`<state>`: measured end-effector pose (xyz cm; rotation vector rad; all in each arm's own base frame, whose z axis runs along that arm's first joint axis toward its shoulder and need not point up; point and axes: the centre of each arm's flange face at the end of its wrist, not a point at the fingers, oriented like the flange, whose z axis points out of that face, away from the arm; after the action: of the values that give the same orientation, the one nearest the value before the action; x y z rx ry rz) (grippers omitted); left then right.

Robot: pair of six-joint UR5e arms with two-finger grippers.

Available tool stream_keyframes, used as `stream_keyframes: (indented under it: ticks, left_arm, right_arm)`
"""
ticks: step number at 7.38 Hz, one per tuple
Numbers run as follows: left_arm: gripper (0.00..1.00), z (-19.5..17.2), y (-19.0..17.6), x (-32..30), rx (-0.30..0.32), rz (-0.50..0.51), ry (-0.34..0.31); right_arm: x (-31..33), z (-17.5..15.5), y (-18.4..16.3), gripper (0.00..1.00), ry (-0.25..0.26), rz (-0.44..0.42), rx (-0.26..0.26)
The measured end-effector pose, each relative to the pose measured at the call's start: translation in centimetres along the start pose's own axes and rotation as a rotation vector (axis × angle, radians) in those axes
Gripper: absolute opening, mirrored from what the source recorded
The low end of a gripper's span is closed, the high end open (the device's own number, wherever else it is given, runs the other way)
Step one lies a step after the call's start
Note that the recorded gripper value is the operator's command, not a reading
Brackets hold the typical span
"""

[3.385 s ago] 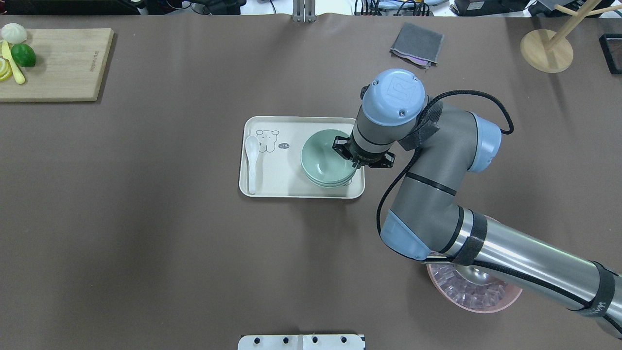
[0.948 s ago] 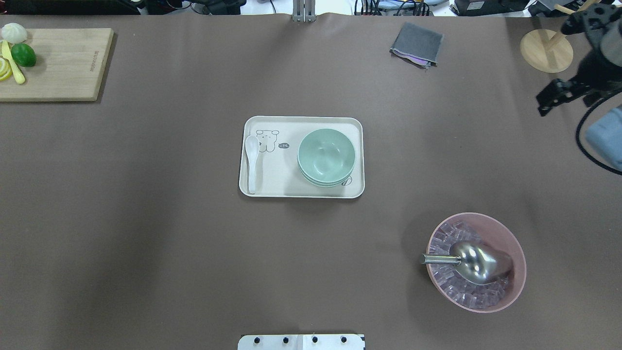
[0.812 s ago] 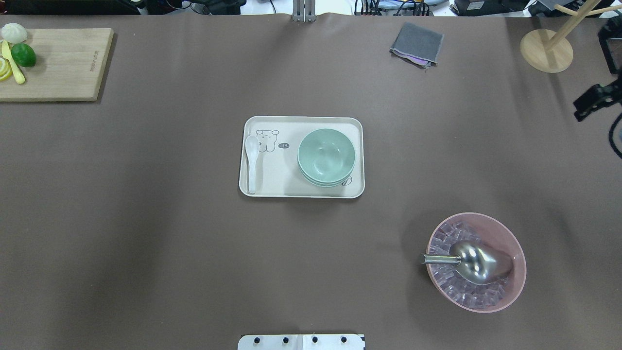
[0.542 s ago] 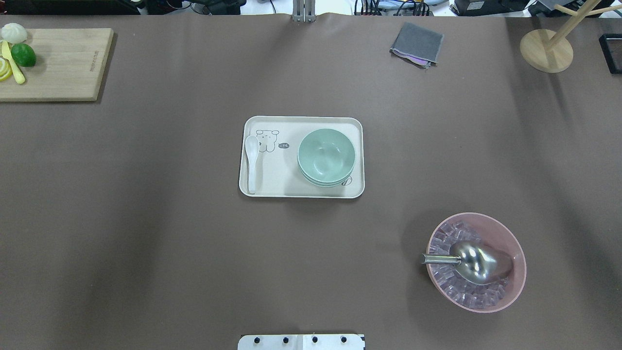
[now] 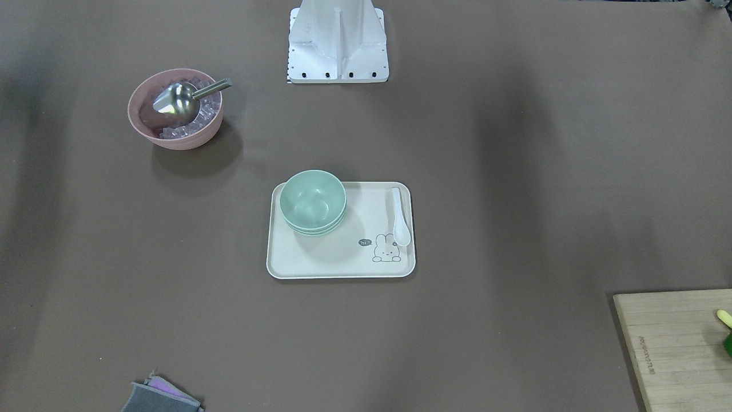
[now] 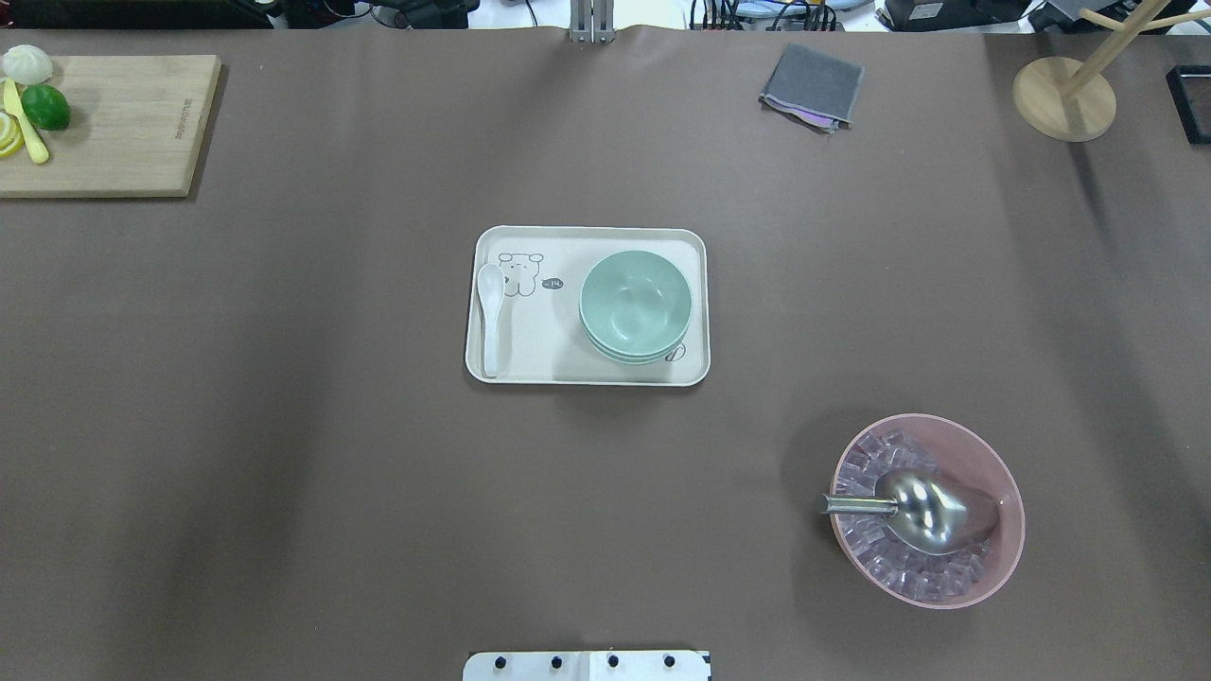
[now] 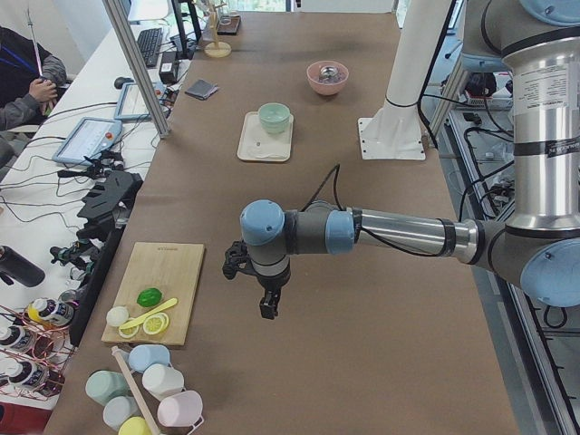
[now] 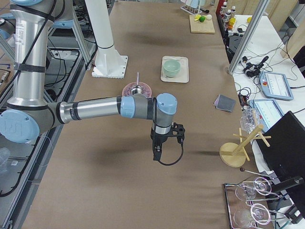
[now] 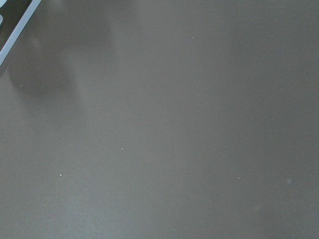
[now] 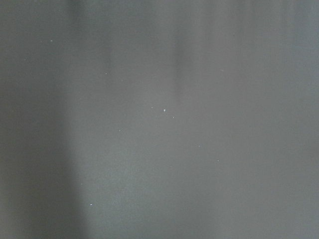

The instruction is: Stack green bowls together

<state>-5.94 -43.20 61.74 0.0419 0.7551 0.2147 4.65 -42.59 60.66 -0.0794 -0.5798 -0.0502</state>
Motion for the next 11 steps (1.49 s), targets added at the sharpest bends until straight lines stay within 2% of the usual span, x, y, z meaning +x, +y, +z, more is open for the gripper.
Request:
stream_keyframes:
  ticks: [3, 5, 11]
  left_arm:
    - [0.98, -0.3, -0.2, 0.1, 0.015, 0.011, -0.001]
    - [0.98, -0.4, -0.2, 0.2, 0.033, 0.024, -0.004]
    - [0.98, -1.2, -1.6, 0.6, 0.054, 0.046, -0.011]
  right_arm:
    - [-0.3, 0.3, -0.6, 1.00, -0.061, -0.031, 0.056]
    - [-0.4, 0.6, -0.9, 1.00, -0.091, -0.041, 0.069]
    - [-0.4, 0.7, -0.9, 1.00, -0.097, -0.045, 0.072]
